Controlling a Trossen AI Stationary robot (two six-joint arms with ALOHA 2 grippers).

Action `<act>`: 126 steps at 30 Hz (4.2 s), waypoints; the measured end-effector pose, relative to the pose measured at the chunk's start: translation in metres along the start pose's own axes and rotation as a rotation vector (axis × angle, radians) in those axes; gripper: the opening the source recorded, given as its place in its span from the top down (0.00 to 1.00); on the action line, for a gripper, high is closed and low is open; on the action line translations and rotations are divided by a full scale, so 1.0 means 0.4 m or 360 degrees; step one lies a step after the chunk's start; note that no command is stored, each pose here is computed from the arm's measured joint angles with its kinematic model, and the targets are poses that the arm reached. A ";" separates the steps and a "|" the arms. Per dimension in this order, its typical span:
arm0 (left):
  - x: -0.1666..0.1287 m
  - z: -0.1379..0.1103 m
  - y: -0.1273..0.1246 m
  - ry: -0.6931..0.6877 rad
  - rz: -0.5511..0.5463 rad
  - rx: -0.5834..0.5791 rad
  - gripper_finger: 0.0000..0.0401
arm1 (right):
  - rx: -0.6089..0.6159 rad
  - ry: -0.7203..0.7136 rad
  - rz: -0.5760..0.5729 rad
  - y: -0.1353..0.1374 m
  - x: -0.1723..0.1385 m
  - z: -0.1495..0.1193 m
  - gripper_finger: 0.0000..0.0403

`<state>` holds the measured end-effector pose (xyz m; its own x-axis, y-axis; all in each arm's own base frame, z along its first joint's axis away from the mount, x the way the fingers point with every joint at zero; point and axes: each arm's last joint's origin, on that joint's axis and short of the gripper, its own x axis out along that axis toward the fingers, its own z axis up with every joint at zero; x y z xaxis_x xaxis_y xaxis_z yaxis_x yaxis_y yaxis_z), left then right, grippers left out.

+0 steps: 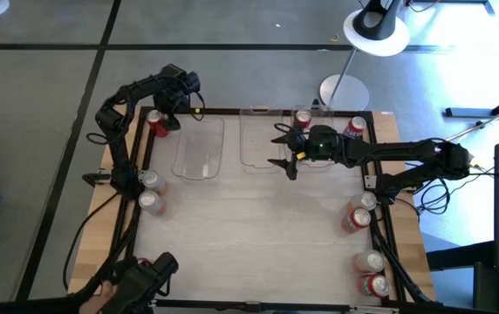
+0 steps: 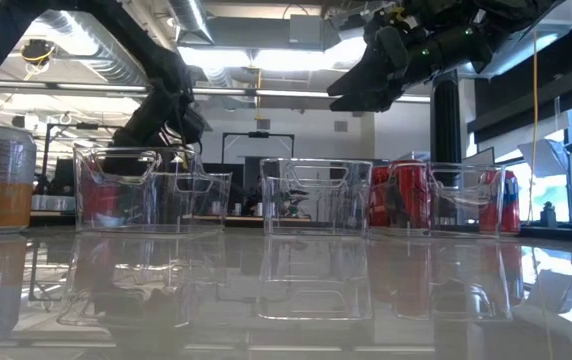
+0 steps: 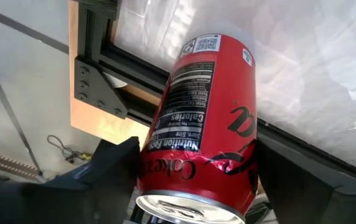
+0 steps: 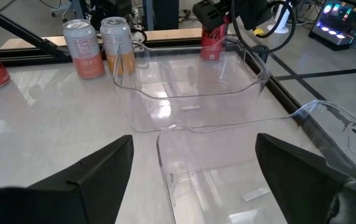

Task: Sort soda cans
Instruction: Put the top red black soda can into the right transparent bin, then move the bottom red black soda can to the center

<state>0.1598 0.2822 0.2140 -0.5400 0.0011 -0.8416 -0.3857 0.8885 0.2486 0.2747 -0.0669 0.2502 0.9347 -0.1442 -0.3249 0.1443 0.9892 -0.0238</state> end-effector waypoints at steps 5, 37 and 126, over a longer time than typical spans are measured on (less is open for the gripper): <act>-0.001 -0.001 -0.001 -0.0006 -0.0012 -0.0003 0.38 | 0.0000 0.0001 -0.0001 -0.001 0.000 0.000 0.16; -0.036 0.037 -0.061 -0.0043 0.0160 0.0032 0.44 | -0.0002 0.0004 -0.0029 -0.002 0.000 0.000 0.16; -0.347 -0.234 -0.161 -0.0997 -0.0121 -0.0664 0.09 | -0.0040 0.0164 -0.0147 -0.010 -0.001 0.038 0.16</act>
<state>0.1896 0.1820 0.3595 -0.0224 0.3179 -0.9479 -0.7234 0.6493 0.2348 0.2786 -0.0711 0.2648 0.8794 -0.2324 -0.4154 0.2187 0.9724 -0.0811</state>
